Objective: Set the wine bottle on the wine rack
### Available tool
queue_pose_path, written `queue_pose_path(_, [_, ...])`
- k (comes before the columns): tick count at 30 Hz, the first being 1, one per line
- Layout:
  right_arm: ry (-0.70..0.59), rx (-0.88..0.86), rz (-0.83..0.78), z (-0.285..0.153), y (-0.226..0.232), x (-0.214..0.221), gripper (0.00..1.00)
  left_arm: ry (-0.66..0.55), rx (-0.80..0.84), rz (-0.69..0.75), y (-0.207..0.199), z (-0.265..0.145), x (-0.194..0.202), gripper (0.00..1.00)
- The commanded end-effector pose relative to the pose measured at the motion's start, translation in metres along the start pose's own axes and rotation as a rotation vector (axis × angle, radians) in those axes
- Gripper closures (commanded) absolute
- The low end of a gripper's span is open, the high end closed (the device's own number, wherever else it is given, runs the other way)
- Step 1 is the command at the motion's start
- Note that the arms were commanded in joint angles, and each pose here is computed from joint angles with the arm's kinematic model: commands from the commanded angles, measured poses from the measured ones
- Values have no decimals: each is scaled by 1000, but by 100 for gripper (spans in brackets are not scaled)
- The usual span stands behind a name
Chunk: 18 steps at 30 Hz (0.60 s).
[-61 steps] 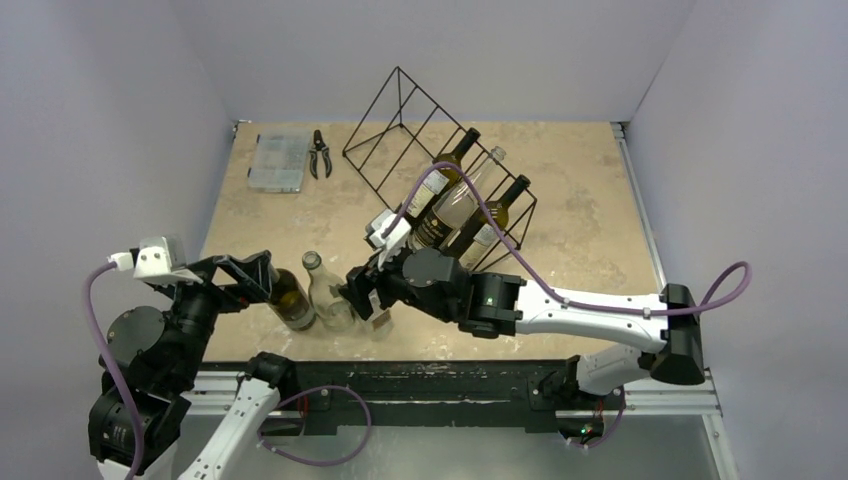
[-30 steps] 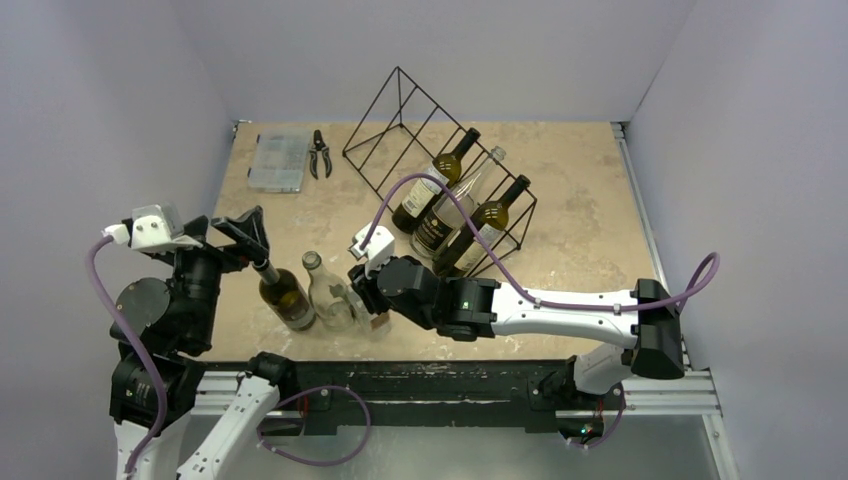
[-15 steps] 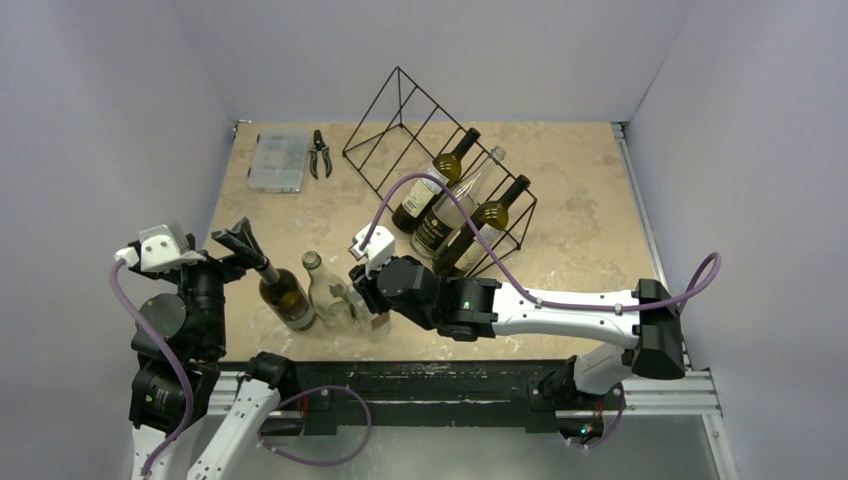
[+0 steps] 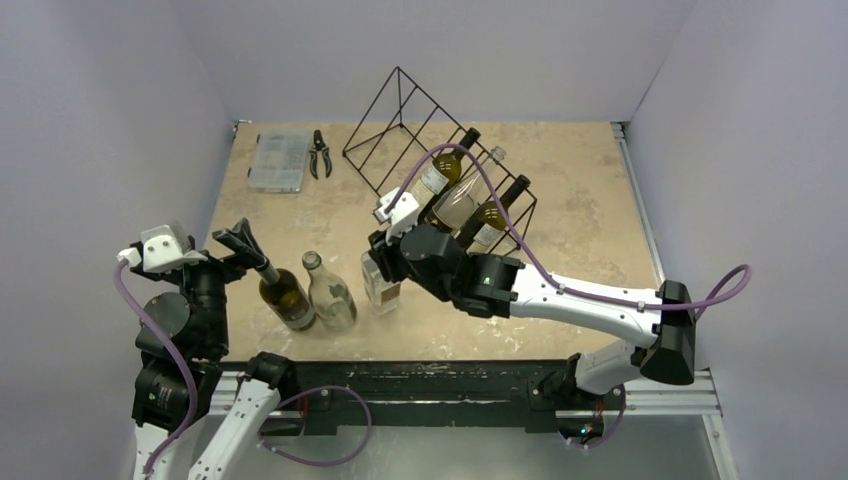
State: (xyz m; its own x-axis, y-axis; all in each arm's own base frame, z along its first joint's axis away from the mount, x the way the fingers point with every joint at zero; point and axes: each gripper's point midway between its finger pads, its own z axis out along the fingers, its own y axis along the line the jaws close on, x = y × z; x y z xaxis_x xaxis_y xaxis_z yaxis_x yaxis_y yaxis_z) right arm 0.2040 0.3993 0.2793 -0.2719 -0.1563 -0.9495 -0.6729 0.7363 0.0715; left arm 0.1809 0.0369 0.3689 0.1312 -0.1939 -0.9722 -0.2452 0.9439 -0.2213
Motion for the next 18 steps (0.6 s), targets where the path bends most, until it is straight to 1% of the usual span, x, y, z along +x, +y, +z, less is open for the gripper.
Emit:
queue_pose_path(1, [-284,-30,170,-25,-15,-107,100,-5,4,-8,-3,4,-2,0])
queue_pose_path(9, [-340,19,184,-18,-42,-135,100,5,16,-16,-6,3,-2,0])
queue_pose_path(18, [-413,84,188,-7,-64,-178,100,10,23,-15,-9,6,-1,1])
